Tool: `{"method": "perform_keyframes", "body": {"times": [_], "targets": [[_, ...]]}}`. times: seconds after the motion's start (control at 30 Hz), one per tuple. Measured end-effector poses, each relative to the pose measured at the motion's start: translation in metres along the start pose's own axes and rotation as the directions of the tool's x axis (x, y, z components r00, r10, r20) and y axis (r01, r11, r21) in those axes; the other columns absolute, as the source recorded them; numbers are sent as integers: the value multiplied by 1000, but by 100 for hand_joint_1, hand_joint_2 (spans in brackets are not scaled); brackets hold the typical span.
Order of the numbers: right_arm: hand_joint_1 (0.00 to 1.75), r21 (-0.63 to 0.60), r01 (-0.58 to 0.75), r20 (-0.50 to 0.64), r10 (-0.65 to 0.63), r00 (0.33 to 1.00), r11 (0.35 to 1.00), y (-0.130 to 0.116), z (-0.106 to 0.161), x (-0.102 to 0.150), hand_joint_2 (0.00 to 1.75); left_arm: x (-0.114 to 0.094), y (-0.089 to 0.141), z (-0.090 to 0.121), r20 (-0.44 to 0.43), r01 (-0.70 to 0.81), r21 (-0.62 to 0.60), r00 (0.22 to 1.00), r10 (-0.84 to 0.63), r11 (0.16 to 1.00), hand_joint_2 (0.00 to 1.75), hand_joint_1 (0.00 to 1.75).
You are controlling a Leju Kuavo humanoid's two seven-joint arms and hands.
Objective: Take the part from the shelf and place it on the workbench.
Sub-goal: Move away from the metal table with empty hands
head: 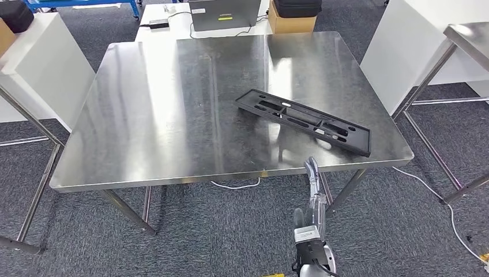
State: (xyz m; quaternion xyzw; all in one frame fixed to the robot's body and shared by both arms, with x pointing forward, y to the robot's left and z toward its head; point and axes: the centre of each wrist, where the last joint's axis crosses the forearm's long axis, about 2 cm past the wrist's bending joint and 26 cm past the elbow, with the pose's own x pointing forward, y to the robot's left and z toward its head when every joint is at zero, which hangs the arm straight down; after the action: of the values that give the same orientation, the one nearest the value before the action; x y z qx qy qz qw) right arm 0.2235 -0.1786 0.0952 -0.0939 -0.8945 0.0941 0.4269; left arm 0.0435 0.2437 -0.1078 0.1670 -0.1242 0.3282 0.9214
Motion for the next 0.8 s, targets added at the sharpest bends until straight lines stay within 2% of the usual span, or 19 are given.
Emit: {"method": "perform_keyframes", "body": {"times": [0.33,0.43,0.5,0.57,0.63,0.73,0.8], "targets": [[0,32,-39,12,39,999,999,-1,3,0,0,-3,-6,3,4,11,-34,1000,-11,999,0,0],[0,95,-72,-17,74,997,993,1,2,-1,0,-3,-6,3,6,23,-38,1000,-23,999,0,0],[0,183,-142,-85,160,983,973,5,4,-8,0,-3,-5,3,5,32,-39,999,-31,999,0,0],[0,297,-293,-175,353,919,909,14,6,-26,0,-2,-5,3,2,39,-35,999,-39,999,0,0],[0,421,-402,-255,531,808,813,23,17,-50,0,-2,-4,2,2,46,-32,999,-46,998,0,0],[0,582,-331,-454,635,625,743,21,57,-83,0,-2,-4,2,6,56,-30,998,-56,998,0,0],[0,670,-225,-568,684,458,708,16,89,-93,0,-3,-2,2,5,63,-28,998,-63,998,0,0]]}}
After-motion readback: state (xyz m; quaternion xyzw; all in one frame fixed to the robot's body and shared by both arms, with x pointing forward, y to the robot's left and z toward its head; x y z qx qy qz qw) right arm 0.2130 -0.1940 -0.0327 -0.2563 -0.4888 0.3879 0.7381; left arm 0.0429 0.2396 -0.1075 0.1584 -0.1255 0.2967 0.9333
